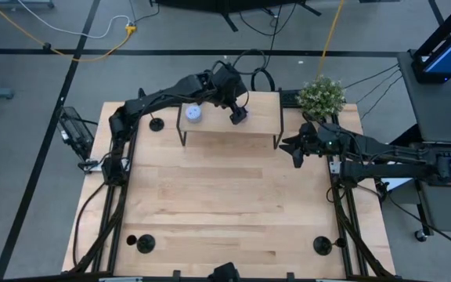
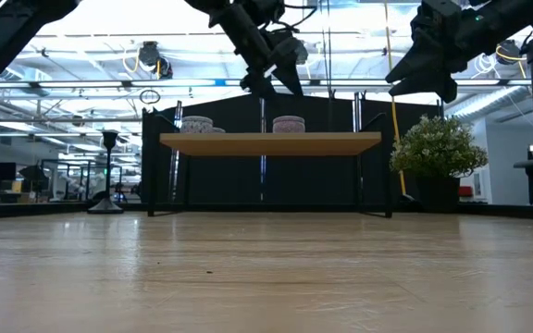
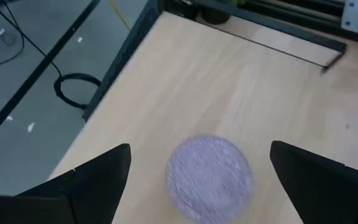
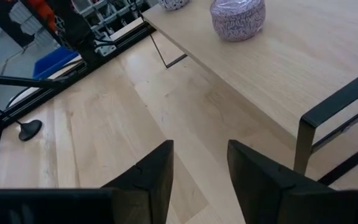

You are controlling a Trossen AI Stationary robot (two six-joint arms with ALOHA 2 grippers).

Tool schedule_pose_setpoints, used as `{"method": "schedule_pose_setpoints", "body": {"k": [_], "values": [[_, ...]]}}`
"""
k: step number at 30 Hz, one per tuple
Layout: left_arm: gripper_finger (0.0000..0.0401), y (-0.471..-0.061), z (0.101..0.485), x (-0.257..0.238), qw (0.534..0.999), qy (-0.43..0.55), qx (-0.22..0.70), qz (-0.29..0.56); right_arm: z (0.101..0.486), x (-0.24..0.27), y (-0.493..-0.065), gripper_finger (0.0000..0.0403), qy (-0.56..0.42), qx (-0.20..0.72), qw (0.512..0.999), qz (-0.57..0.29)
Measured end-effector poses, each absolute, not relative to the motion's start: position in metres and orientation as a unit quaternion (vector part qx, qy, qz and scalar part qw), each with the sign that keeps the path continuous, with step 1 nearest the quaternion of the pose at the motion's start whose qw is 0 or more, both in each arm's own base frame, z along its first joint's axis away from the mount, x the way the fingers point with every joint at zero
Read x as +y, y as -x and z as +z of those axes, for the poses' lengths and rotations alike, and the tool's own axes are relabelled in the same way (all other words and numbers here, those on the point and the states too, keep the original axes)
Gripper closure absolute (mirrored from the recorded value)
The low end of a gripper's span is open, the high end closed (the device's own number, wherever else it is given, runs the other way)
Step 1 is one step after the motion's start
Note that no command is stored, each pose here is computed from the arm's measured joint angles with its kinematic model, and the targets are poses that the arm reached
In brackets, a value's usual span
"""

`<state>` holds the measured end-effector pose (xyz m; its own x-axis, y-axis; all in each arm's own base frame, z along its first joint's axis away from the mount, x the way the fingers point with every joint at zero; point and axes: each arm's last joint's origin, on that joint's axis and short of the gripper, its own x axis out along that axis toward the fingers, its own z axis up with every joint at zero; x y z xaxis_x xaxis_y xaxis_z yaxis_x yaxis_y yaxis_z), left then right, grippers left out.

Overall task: Pick & Place candle stick holders
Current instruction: Put the pink scented candle on the shelf

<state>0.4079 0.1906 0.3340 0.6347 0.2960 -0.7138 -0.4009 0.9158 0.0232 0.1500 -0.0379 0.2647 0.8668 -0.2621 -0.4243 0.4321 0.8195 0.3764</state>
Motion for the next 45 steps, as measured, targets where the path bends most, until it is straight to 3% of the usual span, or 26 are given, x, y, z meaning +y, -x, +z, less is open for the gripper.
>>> {"method": "schedule_pose_setpoints", "body": {"k": [22,35,45], "values": [[0.0003,-0.416,0.310,0.195,0.885,0.066,0.419,0.189,0.264,-0.038,-0.150,0.0261,-0.235,0.184,0.936,-0.185],[0.0004,-0.424,0.282,0.196,0.865,0.073,0.459,0.189,0.267,-0.039,-0.143,0.0261,-0.175,0.176,0.944,-0.216],[0.0004,-0.423,0.282,0.200,0.861,0.070,0.460,0.206,0.232,-0.036,-0.133,0.0261,-0.225,0.115,0.944,-0.212]]}}
